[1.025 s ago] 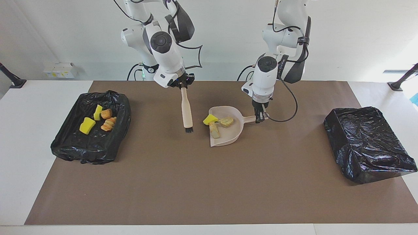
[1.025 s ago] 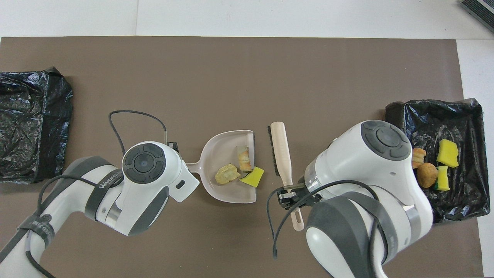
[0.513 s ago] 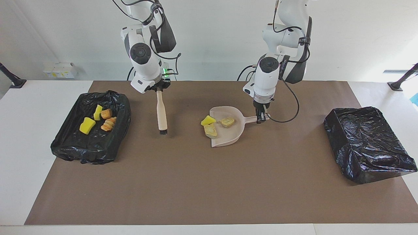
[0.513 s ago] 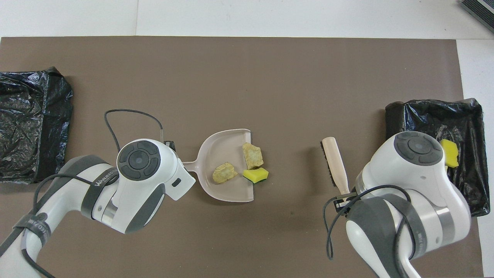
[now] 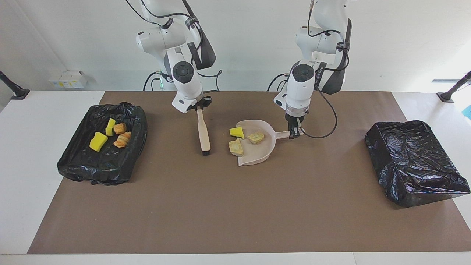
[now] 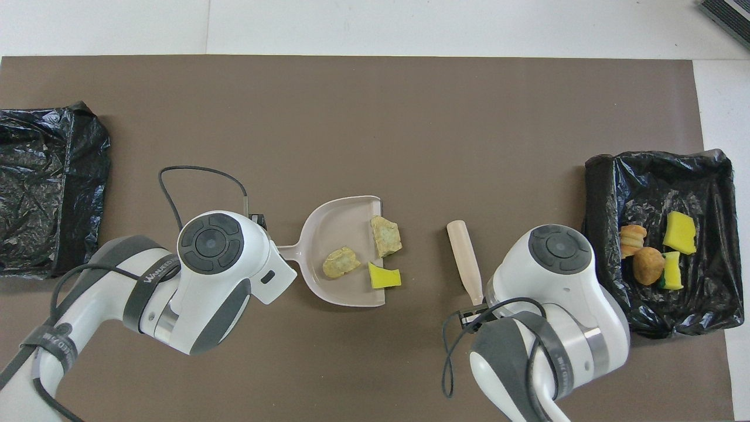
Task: Sweep and dump trash in bin
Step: 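Draw the brush back and sweep the remaining pieces into the dustpan, then carry the loaded dustpan to the bin nearest the left gripper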
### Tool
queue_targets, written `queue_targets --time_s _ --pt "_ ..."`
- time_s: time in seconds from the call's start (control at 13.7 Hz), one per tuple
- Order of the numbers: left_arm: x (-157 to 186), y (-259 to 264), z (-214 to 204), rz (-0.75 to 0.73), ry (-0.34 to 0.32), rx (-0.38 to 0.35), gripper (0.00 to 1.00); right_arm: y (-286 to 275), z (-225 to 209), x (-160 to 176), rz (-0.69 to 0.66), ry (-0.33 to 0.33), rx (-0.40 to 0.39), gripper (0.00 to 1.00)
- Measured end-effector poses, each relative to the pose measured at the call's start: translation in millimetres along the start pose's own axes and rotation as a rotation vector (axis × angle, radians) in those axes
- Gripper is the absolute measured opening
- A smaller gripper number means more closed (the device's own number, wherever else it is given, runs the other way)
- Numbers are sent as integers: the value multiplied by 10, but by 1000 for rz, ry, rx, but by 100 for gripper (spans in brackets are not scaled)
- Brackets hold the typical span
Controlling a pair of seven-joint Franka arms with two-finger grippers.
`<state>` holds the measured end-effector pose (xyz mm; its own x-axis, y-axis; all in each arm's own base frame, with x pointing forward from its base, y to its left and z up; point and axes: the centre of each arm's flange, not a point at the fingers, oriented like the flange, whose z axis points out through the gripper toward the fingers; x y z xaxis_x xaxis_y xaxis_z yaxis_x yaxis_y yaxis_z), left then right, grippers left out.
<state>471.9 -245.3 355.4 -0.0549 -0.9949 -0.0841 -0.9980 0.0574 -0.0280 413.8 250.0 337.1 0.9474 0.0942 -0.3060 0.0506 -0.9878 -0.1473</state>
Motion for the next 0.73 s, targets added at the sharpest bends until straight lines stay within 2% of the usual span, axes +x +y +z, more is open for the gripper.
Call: queue_targets --time_s 0.22,0.37,0.59,0.73 --pt "0 0 0 0 0 0 32 -486 -29 35 44 41 145 27" --pt "0 0 1 0 0 0 32 -724 -130 72 42 70 208 27" --pt "-8 -4 2 -11 12 -5 32 -927 -253 130 34 86 223 27" --pt "-39 -35 23 -28 70 -23 32 -907 -235 130 3 74 167 27"
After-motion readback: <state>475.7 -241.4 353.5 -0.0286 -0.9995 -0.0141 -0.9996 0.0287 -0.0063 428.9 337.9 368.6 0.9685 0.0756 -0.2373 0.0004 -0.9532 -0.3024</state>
